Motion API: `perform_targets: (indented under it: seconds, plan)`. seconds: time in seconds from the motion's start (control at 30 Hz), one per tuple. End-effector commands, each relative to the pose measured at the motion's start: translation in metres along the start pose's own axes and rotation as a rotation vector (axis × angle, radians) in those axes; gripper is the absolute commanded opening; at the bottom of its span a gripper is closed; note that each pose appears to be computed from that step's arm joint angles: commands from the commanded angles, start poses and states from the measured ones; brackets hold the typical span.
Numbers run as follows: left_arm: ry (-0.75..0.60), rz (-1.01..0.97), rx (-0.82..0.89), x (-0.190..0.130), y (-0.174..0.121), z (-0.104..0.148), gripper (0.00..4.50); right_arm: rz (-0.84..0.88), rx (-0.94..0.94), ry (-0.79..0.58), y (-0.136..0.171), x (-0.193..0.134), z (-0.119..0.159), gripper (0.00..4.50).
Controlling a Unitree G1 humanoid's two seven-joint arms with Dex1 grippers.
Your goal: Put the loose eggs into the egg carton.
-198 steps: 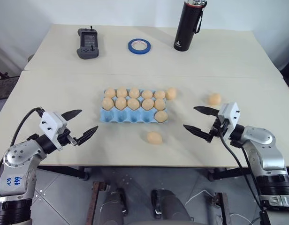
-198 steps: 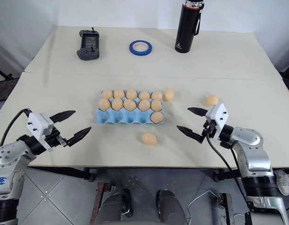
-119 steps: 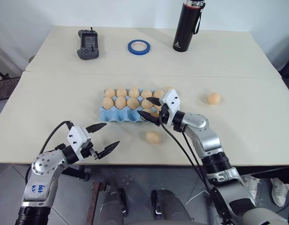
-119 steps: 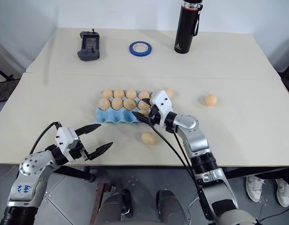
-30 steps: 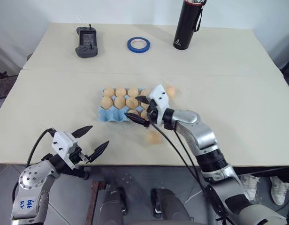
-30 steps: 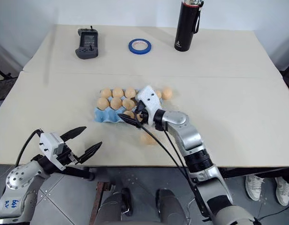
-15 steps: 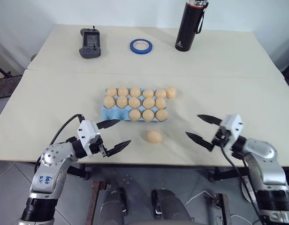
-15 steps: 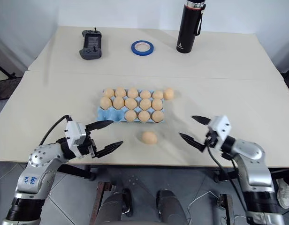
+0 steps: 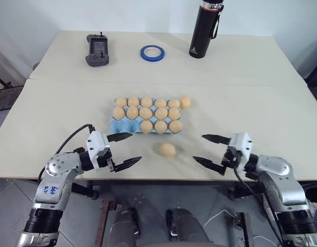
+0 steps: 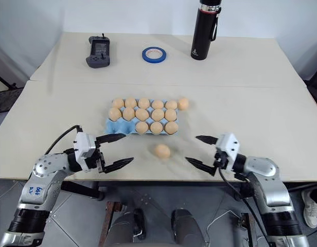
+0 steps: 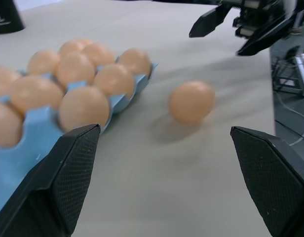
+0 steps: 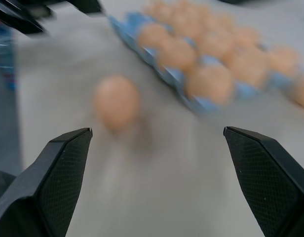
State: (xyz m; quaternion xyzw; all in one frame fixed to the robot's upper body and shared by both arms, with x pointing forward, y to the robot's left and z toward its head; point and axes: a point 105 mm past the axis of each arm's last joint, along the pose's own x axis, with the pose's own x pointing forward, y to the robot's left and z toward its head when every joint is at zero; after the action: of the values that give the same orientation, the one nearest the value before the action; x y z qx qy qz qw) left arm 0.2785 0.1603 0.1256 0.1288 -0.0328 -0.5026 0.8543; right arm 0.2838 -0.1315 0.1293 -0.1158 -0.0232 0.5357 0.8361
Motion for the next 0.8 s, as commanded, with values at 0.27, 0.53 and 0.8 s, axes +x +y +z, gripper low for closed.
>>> perform_targets:
  seconds: [0.27,0.53,0.8]
  plan:
    - [0.029,0.130,0.002,-0.030,-0.005,-0.003,4.50,0.111,0.009,0.038,0.014,0.056,-0.010,4.46]
    - [0.023,0.180,-0.003,-0.033,-0.011,0.001,4.50,0.100,-0.008,0.021,0.009,0.069,-0.014,2.44]
    - [0.026,0.296,-0.028,-0.050,-0.006,0.000,4.50,0.157,-0.056,-0.106,0.016,0.103,0.036,1.45]
